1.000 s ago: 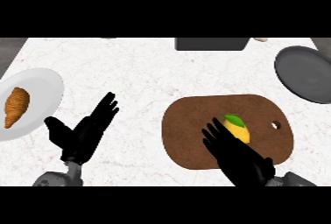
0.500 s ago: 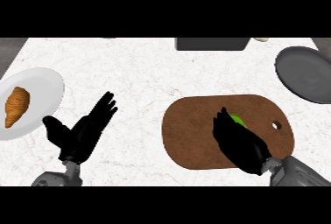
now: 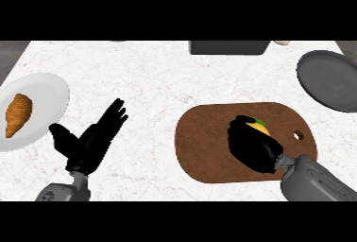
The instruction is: Pick the lemon from the cutting board and place it in the pan
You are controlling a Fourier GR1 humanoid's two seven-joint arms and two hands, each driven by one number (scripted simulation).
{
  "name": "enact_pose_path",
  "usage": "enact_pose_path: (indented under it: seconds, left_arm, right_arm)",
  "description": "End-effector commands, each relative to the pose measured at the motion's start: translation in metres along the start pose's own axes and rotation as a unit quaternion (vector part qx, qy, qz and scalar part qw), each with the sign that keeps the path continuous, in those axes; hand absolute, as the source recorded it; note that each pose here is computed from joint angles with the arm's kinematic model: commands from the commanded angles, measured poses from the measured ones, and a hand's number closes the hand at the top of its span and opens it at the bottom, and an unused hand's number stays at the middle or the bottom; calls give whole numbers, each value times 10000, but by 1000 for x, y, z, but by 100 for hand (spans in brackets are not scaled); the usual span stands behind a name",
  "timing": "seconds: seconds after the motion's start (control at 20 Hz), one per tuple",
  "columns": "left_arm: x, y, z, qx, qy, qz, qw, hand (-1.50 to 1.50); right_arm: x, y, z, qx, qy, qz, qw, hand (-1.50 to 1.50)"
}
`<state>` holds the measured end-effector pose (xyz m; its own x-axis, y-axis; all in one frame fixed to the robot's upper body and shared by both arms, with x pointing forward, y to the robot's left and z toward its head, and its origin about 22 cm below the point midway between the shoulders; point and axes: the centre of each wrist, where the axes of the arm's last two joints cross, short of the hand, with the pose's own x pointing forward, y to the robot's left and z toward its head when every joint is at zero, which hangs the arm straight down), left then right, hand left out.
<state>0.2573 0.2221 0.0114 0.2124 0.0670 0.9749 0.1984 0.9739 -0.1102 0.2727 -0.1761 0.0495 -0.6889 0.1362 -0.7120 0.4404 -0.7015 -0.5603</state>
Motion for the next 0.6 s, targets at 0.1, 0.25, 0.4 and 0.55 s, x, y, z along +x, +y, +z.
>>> enact_pose_path:
  seconds: [0.1, 0.25, 0.4, 0.55]
  left_arm:
    - [19, 9, 3, 40, -10, -68, 10000, 0]
    - [0, 17, 12, 291, 19, 71, 9995, 0]
    - [-4, 19, 15, 507, -20, 175, 9986, 0]
    - [-6, 7, 12, 376, -6, 140, 9992, 0]
  right_arm:
    - [16, 21, 3, -274, 625, -825, 9943, 150]
    - [21, 35, 12, 281, 1743, -3046, 9360, 150]
    - [28, 58, 29, 430, 2745, -4475, 8501, 150]
    - [1, 45, 48, -466, 3783, -4752, 7930, 150]
